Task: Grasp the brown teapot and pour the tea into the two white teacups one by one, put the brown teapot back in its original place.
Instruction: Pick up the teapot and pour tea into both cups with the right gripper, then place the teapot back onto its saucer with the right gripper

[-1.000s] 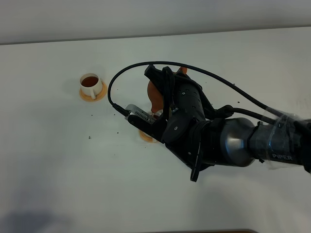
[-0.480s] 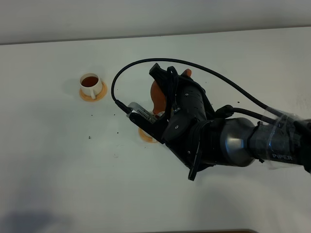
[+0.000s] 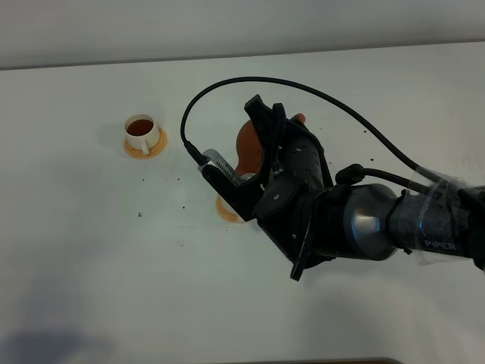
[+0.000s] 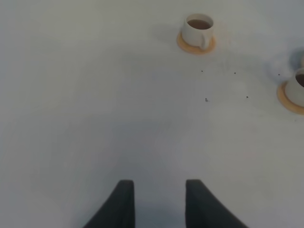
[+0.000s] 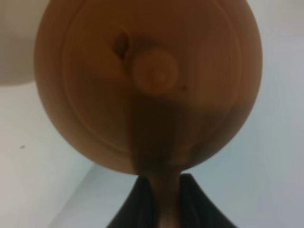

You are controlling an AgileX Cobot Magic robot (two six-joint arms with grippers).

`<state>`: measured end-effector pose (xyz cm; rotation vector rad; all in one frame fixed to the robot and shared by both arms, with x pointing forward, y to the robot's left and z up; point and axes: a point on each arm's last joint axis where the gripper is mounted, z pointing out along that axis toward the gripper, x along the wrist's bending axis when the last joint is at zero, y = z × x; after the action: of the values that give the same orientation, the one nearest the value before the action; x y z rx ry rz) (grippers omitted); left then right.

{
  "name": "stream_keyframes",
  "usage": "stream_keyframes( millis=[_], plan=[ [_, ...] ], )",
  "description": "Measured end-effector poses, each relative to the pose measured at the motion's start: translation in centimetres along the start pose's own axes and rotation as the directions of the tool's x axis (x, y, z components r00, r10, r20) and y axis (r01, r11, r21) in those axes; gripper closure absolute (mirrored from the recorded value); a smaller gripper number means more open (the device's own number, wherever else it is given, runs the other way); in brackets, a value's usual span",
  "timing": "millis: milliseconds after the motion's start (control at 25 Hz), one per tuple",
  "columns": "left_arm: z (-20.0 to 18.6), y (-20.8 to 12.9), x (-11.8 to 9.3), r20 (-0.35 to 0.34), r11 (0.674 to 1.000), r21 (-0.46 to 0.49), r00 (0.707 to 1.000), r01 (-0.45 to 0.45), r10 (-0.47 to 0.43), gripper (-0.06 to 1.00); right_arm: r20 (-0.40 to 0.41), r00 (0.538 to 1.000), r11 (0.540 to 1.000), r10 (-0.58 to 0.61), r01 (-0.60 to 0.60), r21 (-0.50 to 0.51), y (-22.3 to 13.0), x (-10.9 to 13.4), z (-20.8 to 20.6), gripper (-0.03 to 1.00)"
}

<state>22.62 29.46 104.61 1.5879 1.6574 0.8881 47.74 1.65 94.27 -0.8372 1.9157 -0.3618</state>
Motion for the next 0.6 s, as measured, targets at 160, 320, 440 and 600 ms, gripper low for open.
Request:
stream_keyframes(
  millis=[160, 320, 440, 600],
  plan=[
    [0.0, 0.0, 0.0, 0.000, 1.000, 0.000, 1.000, 0.000, 0.000, 0.68, -0.037, 0.998, 0.999, 0.041, -0.041, 0.011, -0.1, 0.3, 0.0, 0.88],
    [0.0, 0.0, 0.0, 0.000, 1.000, 0.000, 1.000, 0.000, 0.000, 0.68, -0.069, 0.986, 0.988, 0.151, -0.149, 0.038, -0.2, 0.6, 0.0, 0.88],
    [0.0, 0.0, 0.0, 0.000, 1.000, 0.000, 1.000, 0.000, 0.000, 0.68, -0.067, 0.958, 0.958, 0.279, -0.273, 0.088, -0.7, 0.1, -0.1, 0.88],
    [0.0, 0.0, 0.0, 0.000, 1.000, 0.000, 1.000, 0.000, 0.000, 0.68, -0.076, 0.877, 0.874, 0.475, -0.461, 0.151, -1.9, -2.0, -0.7, 0.88]
  ],
)
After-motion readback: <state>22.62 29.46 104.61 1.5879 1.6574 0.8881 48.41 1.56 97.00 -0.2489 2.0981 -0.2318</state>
